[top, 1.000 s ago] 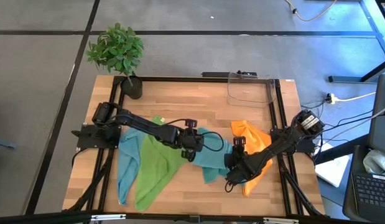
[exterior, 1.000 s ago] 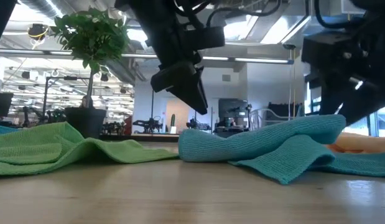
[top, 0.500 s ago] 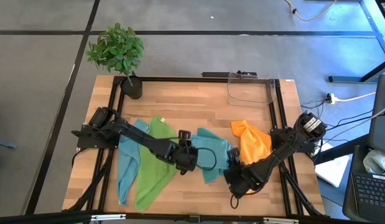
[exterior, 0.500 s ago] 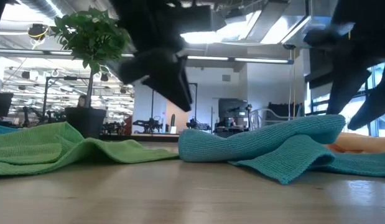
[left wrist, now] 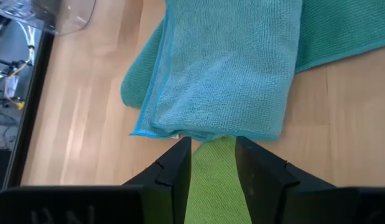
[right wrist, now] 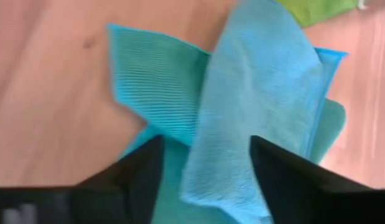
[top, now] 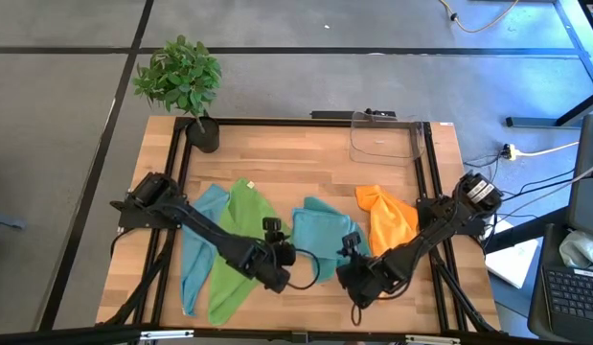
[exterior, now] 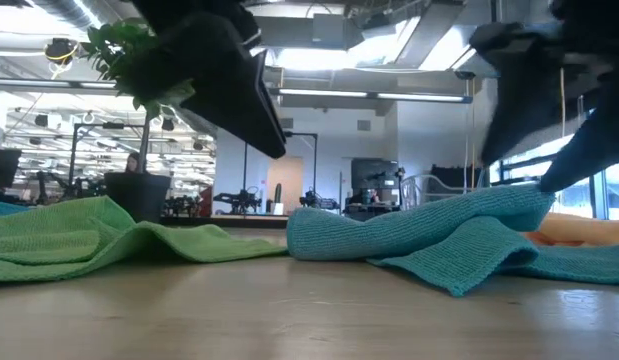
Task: Fold microfiber towels
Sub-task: Put the right folded light blue microfiber towel into the transparent bin
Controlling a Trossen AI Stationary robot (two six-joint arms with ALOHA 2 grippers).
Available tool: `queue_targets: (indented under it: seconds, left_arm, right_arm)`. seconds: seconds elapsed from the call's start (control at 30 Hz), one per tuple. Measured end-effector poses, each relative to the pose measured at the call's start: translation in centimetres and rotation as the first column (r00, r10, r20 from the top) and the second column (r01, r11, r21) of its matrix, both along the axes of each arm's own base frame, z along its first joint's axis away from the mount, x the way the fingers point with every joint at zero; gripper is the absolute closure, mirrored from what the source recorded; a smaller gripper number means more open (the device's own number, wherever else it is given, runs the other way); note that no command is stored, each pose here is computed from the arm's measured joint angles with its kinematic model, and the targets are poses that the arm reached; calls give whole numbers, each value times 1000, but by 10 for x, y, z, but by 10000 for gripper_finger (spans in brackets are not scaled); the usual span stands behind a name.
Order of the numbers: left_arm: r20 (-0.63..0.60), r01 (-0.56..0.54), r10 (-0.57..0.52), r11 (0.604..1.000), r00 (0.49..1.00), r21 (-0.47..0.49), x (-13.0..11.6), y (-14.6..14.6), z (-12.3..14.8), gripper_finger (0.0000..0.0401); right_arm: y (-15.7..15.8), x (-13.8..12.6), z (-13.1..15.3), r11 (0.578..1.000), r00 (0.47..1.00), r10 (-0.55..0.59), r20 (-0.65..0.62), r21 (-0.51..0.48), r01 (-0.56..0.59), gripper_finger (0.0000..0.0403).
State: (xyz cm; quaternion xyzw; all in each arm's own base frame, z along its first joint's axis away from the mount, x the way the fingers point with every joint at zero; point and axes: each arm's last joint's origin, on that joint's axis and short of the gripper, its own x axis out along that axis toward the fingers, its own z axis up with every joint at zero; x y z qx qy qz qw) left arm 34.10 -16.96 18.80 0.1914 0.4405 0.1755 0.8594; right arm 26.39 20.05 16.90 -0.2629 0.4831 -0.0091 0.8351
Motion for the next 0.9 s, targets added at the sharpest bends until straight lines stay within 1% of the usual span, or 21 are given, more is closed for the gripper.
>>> queue_targets:
  seconds: [0.1,0.2,0.3,0.37,0.47,0.53,0.67,0.83,0.87,0.9]
  left_arm:
    - [13,-7,7,1000,1000,6,-3,-4,0,284]
    - [20,-7,7,1000,1000,6,-5,-8,0,284]
    - [22,-5,5,1000,1000,4,-6,-10,0,284]
    - [25,-5,5,1000,1000,0,-7,-11,0,284]
    - [26,-14,14,1000,1000,-4,-8,-11,0,284]
    - [21,-19,19,1000,1000,-3,-9,-11,0,284]
    - [15,-30,30,1000,999,-3,-10,-10,-1,284]
    - [13,-32,32,999,999,3,-10,-10,-1,284]
    - [13,-32,32,999,999,5,-10,-10,-1,284]
    - [13,-32,32,999,999,5,-10,-10,-1,284]
  right_arm:
    - [-8,5,-7,1000,1000,-28,15,10,28,99]
    - [-18,6,-15,999,998,-55,6,3,55,65]
    - [-26,7,-18,997,997,-76,-14,-15,75,59]
    - [-28,7,-18,997,997,-70,-21,-28,70,68]
    - [-27,8,-17,998,999,-35,-30,-49,34,102]
    - [-27,7,-18,997,999,-23,-35,-70,21,139]
    - [-32,2,-23,995,997,-23,-73,-99,16,231]
    - [-33,-1,-25,996,993,-10,-120,-86,0,362]
    - [-33,-1,-26,996,992,-9,-124,-90,-2,381]
    - [-33,-2,-26,995,991,-4,-133,-97,-9,388]
